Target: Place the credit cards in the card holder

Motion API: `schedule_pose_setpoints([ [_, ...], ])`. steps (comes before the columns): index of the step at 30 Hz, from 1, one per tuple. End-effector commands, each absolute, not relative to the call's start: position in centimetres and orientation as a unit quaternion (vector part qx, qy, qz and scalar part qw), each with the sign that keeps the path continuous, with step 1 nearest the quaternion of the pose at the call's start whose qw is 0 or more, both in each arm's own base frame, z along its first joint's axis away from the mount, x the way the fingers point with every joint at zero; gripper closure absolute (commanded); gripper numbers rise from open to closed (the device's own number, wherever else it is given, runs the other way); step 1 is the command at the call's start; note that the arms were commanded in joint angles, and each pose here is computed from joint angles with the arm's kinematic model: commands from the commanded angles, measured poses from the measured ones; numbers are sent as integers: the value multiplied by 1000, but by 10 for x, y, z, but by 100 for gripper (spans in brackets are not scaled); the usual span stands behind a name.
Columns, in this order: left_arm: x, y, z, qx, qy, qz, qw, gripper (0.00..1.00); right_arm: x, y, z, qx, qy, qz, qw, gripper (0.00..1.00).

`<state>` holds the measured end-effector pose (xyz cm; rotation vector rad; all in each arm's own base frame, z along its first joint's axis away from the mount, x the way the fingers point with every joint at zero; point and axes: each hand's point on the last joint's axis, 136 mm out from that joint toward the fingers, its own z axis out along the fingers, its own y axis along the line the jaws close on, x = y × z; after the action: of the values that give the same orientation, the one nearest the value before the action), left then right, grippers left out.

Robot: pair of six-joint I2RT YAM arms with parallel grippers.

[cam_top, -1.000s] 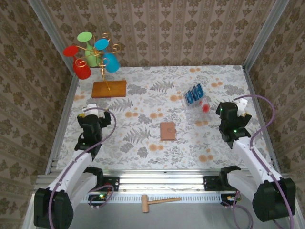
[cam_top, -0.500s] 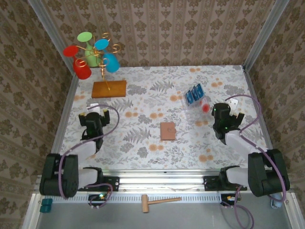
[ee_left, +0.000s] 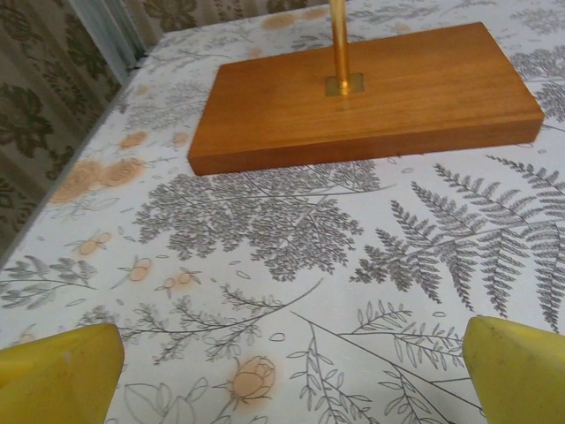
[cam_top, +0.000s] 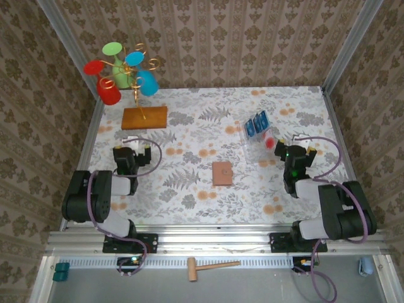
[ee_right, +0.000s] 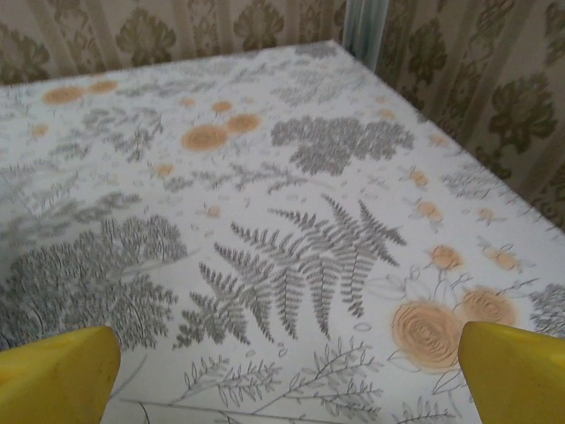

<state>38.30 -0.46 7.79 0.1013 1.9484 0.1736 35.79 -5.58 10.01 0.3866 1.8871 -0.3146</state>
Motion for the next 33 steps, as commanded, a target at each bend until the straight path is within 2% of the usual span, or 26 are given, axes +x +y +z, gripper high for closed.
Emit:
schedule_pose_setpoints([
  [1,397,-12,98,61,803,56,590,0,378,-43,119,135,784,-97,598,0],
  [8,402,-6,95,51,816,26,576,0,401,-25,105,84,823,-72,557,0],
  [13,402,-5,94,50,817,19,574,0,398,-21,100,70,806,-49,585,0],
  [33,402,-4,94,49,816,20,575,0,396,-21,99,71,811,-56,578,0],
])
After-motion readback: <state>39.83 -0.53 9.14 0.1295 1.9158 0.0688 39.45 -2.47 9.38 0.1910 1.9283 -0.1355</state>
